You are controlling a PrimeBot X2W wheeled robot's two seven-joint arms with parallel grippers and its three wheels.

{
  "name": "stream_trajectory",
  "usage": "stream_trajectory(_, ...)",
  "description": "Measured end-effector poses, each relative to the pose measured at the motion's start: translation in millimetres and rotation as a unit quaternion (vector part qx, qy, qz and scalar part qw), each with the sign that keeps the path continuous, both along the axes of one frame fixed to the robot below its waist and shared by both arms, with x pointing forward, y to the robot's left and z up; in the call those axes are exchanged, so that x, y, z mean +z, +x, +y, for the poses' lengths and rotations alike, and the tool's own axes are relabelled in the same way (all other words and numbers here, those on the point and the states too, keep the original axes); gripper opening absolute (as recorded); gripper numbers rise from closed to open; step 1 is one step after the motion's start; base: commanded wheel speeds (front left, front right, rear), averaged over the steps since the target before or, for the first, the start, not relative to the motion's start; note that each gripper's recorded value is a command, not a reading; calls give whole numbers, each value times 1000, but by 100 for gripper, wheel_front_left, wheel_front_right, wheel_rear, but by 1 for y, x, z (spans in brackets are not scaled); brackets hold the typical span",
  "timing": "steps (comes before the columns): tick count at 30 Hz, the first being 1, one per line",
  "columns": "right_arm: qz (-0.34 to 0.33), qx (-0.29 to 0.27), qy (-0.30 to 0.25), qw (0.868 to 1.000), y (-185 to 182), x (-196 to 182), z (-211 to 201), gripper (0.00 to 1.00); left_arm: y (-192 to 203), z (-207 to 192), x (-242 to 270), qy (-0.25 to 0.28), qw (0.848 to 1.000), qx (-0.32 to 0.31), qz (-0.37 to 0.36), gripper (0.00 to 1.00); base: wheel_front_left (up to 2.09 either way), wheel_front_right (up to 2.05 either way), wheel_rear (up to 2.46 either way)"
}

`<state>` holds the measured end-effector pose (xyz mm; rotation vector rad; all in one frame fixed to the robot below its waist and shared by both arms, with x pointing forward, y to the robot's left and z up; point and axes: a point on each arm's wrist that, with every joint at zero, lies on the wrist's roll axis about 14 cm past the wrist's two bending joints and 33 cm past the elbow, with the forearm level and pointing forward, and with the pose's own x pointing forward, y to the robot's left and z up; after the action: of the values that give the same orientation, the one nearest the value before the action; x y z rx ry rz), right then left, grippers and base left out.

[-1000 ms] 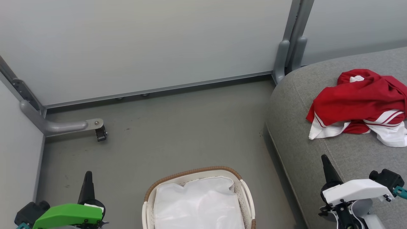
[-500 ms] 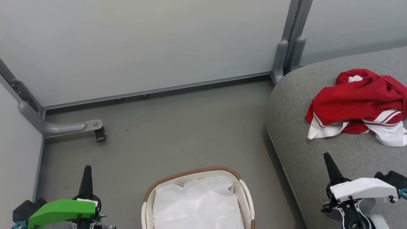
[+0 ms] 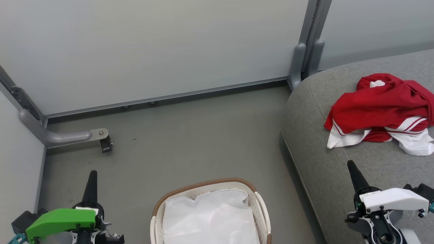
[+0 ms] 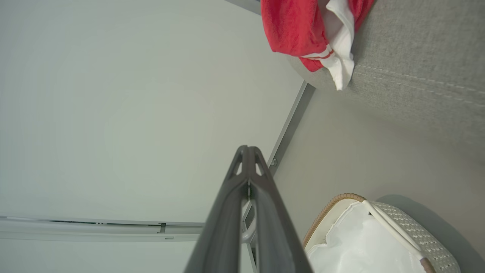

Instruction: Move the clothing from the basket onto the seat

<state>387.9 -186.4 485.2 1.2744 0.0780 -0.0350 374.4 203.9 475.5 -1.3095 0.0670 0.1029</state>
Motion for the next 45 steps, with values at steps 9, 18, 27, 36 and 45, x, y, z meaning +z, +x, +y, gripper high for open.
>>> stream_trajectory(9,-7,-5,40,999,0,5,-3,0,3,-1,6,-36,999,-1,-11,0,0,0,0)
stream_trajectory(18,-14,-8,76,997,0,9,-6,0,6,-2,12,-68,997,-4,-22,0,0,0,0)
stream_trajectory(27,-22,-11,110,994,0,14,-9,0,10,-4,20,-98,995,-7,-36,0,0,0,0)
stream_trajectory(36,-31,-14,143,989,0,18,-12,0,12,-5,26,-125,991,-11,-45,0,0,0,0)
stream_trajectory(45,-33,-15,150,988,0,19,-13,0,13,-5,28,-132,990,-11,-49,0,0,0,0)
